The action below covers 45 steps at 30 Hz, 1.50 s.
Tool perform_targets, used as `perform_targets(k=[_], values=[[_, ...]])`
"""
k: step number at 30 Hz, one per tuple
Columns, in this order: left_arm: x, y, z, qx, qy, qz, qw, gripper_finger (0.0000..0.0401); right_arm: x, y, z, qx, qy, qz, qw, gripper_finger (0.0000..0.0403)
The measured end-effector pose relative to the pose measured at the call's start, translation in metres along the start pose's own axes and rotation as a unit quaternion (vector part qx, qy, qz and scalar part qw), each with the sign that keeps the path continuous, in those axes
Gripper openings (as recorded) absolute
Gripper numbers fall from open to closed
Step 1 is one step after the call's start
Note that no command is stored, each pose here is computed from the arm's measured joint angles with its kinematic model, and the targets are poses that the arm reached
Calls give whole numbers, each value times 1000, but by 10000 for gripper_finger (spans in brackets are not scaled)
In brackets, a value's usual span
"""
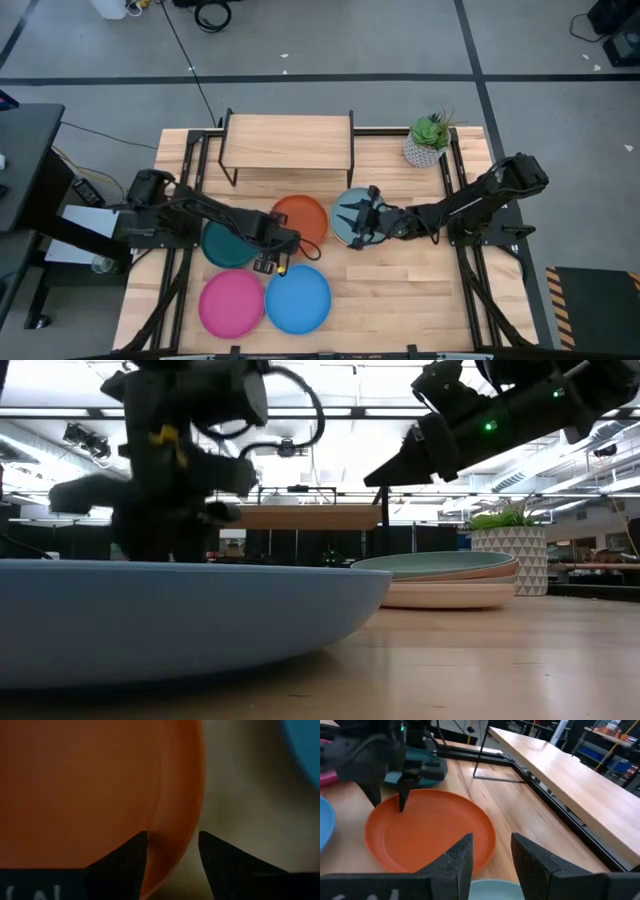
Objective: Place and stack plates onto a shelf
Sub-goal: Adjust the orange plate
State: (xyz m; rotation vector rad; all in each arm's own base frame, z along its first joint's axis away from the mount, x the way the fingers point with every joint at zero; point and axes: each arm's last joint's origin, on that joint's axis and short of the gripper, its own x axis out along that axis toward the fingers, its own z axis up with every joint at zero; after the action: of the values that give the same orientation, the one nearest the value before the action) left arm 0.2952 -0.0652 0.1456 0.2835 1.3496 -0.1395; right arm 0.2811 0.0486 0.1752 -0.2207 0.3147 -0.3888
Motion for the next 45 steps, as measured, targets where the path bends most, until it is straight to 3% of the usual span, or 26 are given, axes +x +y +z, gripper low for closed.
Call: perform_targets(k=[7,17,25,40,45], values=[[7,-3,1,23,13,7,1000,133,-1,2,0,-3,1,-1,1000,139],[-17,3,19,36,13,36,999,13,-2,2,-3,-4,4,0,1000,139],[-33,6,32,43,2,37,998,12,-2,1,-4,-4,6,-8,1000,139],[-30,5,28,28,8,11,1000,15,-2,1,-4,1,5,-8,1000,139],[-19,0,22,6,2,-2,1000,103,-4,4,-4,3,7,1,1000,139]])
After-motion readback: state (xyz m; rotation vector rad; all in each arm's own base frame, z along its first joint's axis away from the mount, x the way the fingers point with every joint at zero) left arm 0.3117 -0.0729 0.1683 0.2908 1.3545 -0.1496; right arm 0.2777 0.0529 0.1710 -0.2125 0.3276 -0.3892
